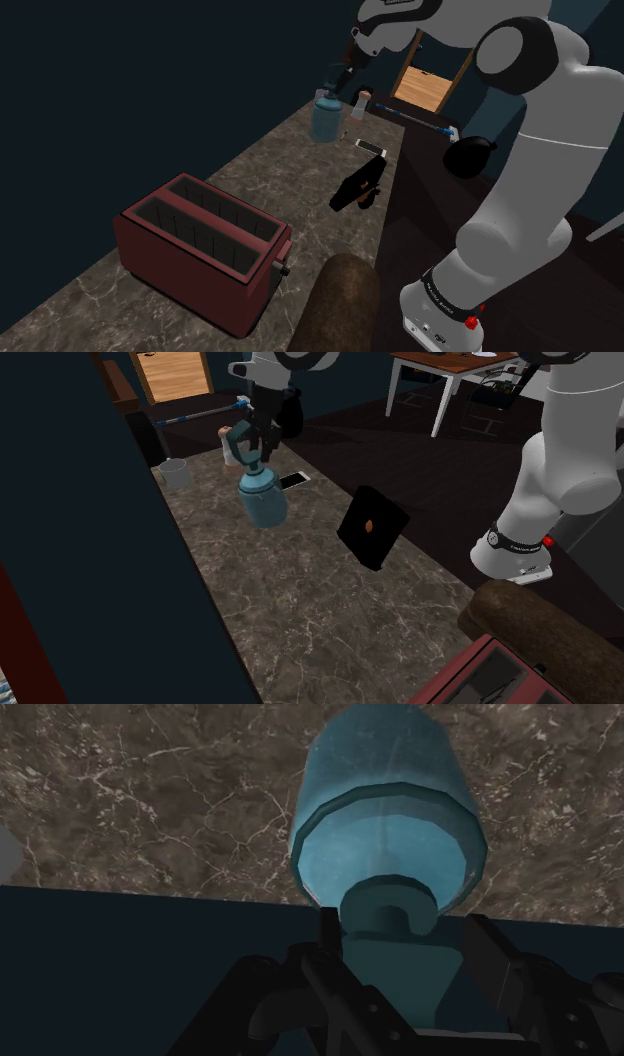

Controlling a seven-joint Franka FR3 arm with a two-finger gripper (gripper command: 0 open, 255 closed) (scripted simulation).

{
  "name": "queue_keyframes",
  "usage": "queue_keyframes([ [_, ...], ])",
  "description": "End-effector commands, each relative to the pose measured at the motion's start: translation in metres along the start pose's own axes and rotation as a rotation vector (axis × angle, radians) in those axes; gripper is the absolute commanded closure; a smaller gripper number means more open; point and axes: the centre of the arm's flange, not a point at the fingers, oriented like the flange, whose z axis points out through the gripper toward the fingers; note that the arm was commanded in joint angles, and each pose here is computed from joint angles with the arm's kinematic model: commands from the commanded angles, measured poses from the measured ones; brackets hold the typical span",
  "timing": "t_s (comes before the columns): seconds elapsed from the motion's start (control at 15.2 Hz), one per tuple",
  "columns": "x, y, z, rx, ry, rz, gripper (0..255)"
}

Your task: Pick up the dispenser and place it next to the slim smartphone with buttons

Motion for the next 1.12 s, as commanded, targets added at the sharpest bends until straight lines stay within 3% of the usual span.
queue_keyframes([
  [0.0,-0.008,0.025,-0.004,-0.001,0.001,-0.001,255],
  [0.2,-0.023,0.070,-0.009,-0.001,0.001,-0.001,255],
  [1.06,-0.041,0.070,0.051,-0.001,0.001,-0.001,255],
])
